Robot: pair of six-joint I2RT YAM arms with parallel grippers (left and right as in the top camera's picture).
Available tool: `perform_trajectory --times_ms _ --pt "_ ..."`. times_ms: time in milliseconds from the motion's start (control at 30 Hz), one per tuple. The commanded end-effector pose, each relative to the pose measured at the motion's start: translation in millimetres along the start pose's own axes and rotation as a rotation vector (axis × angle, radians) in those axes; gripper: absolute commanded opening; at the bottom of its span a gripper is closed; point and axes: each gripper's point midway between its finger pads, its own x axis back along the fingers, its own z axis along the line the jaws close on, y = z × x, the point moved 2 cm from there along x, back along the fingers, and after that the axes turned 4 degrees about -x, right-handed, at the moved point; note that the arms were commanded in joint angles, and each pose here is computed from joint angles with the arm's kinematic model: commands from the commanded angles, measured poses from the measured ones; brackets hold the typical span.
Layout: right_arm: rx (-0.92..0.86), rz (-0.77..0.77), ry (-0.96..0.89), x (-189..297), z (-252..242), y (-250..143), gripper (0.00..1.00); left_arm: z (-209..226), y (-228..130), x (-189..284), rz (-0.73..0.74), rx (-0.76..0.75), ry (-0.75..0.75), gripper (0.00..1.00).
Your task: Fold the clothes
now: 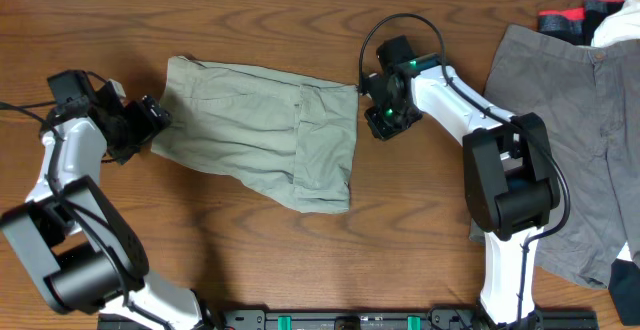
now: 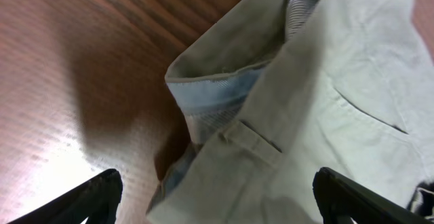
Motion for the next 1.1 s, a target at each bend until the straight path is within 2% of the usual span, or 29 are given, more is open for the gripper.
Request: perform_trajectory --times_ms 0,233,467,600,733,833,1067 --pt "-0.009 0.04 0.03 -19.3 -1.9 -10.3 0.16 9.7 -10.1 -26.1 0.065 0.002 -0.005 0.91" --pt "-0.008 0.047 0.037 -19.4 0.2 -12.0 0.15 6.0 -6.5 -54.4 0.062 -0.001 -0.102 0.9" --pt "0.001 0.042 0.038 -20.1 3.3 -10.3 0.15 -11.1 -13.7 -63.5 0.095 -0.027 -0.229 0.64" --pt "0.002 0.04 0.038 -20.3 4.1 -9.8 0.14 -22.2 -19.0 -65.8 0.114 -0.048 -0.249 0.5" --pt "0.002 0.048 0.038 -20.3 4.7 -11.5 0.14 -37.5 -23.6 -66.4 0.128 -0.093 -0.301 0.23" --pt "0.004 0.054 0.039 -20.5 6.2 -12.9 0.13 -36.6 -24.5 -64.0 0.133 -0.086 -0.298 0.08" --pt "0.002 0.061 0.04 -20.3 6.2 -14.5 0.13 -43.0 -15.8 -14.8 0.081 -0.119 -0.256 0.06"
